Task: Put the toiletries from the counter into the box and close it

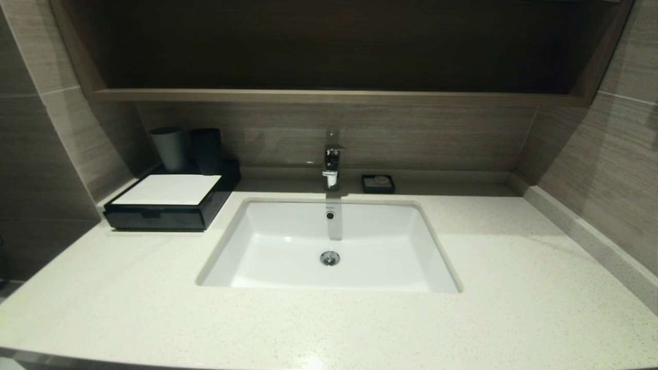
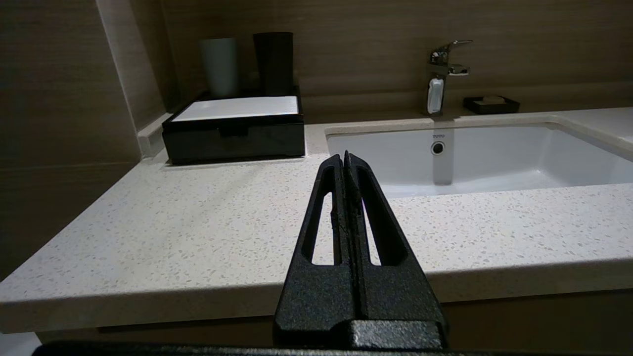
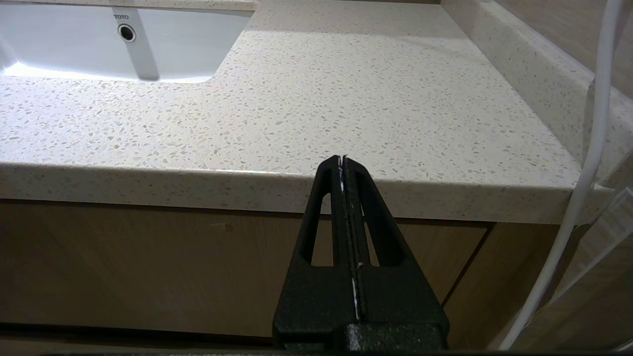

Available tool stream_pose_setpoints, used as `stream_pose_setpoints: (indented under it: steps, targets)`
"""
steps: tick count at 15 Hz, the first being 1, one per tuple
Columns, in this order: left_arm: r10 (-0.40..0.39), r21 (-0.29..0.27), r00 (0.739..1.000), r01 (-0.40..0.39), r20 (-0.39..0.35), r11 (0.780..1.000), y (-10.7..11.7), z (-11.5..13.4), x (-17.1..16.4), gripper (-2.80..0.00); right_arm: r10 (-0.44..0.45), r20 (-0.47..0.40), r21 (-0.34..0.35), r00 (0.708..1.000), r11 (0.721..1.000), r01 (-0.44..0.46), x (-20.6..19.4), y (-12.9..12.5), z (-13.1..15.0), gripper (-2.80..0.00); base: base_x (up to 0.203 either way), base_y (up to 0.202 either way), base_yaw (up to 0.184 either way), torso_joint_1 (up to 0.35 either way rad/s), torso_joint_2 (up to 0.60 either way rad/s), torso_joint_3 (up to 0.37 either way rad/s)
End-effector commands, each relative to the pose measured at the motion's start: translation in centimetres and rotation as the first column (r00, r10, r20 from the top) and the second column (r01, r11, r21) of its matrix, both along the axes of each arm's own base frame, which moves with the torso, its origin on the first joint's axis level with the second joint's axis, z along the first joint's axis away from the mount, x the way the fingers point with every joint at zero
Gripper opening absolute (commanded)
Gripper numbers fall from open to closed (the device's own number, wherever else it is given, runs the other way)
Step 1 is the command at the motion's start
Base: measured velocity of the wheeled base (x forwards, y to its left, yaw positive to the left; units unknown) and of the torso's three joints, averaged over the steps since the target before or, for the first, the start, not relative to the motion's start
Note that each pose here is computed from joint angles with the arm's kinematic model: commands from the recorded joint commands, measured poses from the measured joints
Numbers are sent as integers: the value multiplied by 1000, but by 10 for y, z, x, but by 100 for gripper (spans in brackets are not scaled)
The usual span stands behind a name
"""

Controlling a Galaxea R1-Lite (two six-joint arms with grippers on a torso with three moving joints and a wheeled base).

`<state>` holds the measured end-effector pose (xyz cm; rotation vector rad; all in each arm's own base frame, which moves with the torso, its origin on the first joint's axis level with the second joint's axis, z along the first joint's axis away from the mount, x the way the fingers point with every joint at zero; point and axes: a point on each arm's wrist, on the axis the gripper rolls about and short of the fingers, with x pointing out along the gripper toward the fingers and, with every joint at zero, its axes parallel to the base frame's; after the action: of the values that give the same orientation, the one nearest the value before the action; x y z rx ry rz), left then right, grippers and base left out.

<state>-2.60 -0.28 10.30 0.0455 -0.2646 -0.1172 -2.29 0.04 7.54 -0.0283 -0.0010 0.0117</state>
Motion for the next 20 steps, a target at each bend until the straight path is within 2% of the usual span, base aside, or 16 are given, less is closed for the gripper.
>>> stream_pose_setpoints:
  steps: [1,9,17,20]
  targets:
    - [24,-6,999,-24,-24,1000,1,-7,2,-280,1,-1,-1,1000,1000,-1,0,0,0,-280,0,0,0,0,0,0]
    - [64,-8,987,-66,-146,998,1,-19,4,-280,1,-2,-1,1000,1000,-1,0,0,0,-280,0,0,0,0,0,0]
    - [104,2,974,-106,-200,994,2,-25,5,-280,1,-2,-1,1000,1000,-1,0,0,0,-280,0,0,0,0,0,0]
    - [121,29,965,-117,-233,993,3,-28,5,-280,1,-1,-1,1000,1000,-1,0,0,0,-280,0,0,0,0,0,0]
